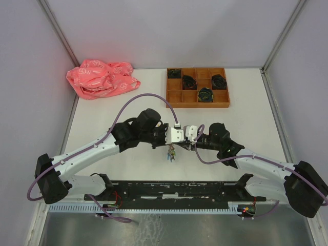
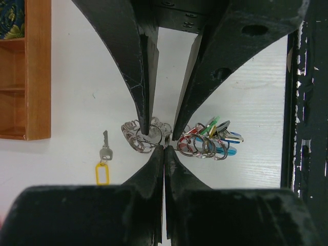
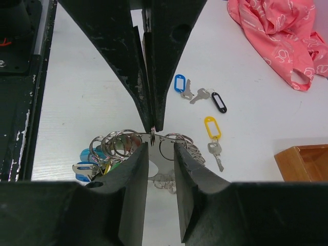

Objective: Put the keys on the keyring

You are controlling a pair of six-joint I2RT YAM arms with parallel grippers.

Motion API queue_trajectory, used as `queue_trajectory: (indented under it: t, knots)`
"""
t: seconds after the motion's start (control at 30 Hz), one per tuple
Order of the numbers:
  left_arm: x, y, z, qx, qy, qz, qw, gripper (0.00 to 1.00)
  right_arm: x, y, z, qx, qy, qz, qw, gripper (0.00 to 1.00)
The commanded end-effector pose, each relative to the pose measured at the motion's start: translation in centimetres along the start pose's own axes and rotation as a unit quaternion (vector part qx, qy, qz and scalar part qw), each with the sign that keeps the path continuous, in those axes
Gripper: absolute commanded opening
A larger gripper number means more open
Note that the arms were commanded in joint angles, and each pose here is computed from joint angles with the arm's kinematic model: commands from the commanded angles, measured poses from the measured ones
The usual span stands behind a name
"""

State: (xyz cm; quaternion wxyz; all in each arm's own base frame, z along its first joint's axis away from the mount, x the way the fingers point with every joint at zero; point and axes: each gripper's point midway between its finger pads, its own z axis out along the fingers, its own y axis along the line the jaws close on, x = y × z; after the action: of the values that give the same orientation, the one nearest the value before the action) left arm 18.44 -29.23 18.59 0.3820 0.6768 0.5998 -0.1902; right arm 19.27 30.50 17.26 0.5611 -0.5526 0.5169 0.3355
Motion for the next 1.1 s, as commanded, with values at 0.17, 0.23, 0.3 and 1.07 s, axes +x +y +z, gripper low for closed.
queue_trajectory:
  t: [0.17,0.23,0.3,1.07]
  knots:
    - [-1.5,0.9,0.1,-0.017,-0.018,0.035,0.999,0.03,-2.8,0.3,0.4,-0.02,-0.049,-0.016,0.998,0.33]
    - [-1.5,0.9,0.2,-0.016,-0.017,0.035,0.999,0.03,-2.9,0.3,0.5,-0.021,-0.049,-0.015,0.998,0.32]
    - [-1.5,0.9,0.2,-0.016,-0.017,0.035,0.999,0.03,-3.0,0.3,0.5,-0.021,-0.05,-0.016,0.998,0.3]
    - [-1.7,2.4,0.0,-0.112,-0.154,-0.053,0.98,0.38,-2.5,-1.3,-1.0,0.025,-0.068,0.003,0.997,0.01]
